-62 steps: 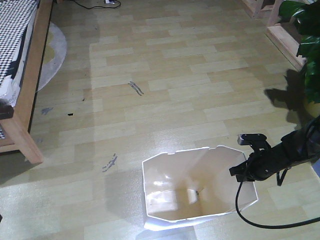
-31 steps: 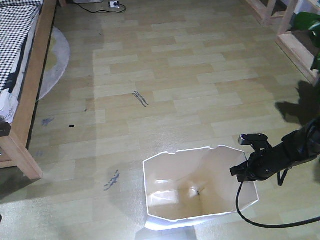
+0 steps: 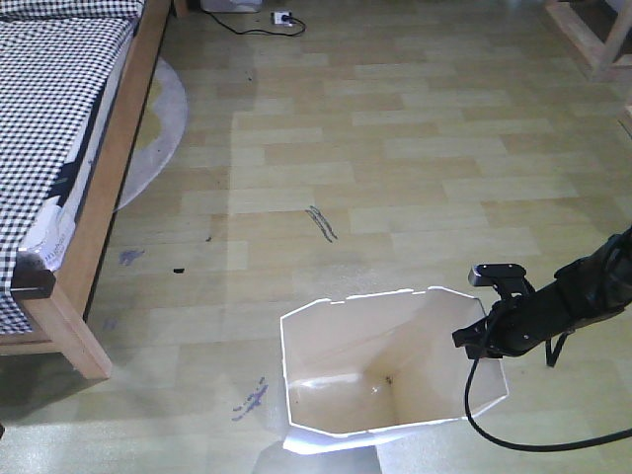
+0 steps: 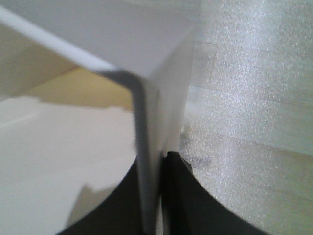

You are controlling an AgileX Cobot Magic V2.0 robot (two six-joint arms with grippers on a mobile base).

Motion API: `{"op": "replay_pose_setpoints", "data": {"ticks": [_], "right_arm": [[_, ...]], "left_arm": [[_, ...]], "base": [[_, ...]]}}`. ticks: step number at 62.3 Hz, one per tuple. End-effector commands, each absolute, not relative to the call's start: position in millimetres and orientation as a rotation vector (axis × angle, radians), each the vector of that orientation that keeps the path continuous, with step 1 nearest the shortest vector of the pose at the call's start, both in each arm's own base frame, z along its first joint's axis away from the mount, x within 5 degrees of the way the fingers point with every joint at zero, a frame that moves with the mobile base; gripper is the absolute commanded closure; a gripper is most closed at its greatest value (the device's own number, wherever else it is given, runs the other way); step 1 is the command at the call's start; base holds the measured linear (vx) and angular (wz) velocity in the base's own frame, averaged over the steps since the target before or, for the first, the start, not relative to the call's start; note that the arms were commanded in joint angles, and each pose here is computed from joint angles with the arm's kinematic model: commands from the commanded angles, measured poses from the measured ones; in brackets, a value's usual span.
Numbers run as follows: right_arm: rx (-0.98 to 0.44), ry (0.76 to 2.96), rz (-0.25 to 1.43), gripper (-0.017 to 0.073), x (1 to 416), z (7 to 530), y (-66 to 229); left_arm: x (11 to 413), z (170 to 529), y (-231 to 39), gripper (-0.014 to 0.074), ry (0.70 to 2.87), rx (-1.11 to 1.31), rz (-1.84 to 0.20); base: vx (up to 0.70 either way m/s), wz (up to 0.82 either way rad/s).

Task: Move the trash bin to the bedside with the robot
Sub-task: 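Carry the held bin with the right gripper toward the bed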

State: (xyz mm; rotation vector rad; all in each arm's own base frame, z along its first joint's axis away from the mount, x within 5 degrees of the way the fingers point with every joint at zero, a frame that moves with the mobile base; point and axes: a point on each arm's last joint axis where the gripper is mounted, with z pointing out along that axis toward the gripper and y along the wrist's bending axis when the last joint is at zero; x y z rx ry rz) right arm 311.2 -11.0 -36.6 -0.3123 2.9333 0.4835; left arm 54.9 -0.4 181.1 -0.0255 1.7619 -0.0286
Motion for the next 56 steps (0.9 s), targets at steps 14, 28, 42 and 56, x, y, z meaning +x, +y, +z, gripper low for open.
{"op": "replay_pose_setpoints", "data": {"ticks": [14, 28, 42, 56], "right_arm": [[-0.298, 2.818, 0.691, 0.0566, 324.0, -5.7, 0.2], [-0.298, 2.818, 0.691, 0.0566, 324.0, -5.7, 0.2], [-0.298, 2.818, 0.691, 0.0566, 324.0, -5.7, 0.2], [-0.298, 2.818, 0.691, 0.0566, 324.0, -5.7, 0.2]], "left_arm": [[55.5, 181.9, -0.5, 0.0600, 1.697, -0.030, -0.036], [55.5, 181.9, -0.5, 0.0600, 1.697, -0.030, -0.036], [55.5, 181.9, -0.5, 0.0600, 1.697, -0.030, -0.036], [55.5, 181.9, -0.5, 0.0600, 1.697, -0.030, -0.036]], "base": [[0.27, 0.12], [0.28, -0.03], [0.29, -0.08], [0.28, -0.08]]}}
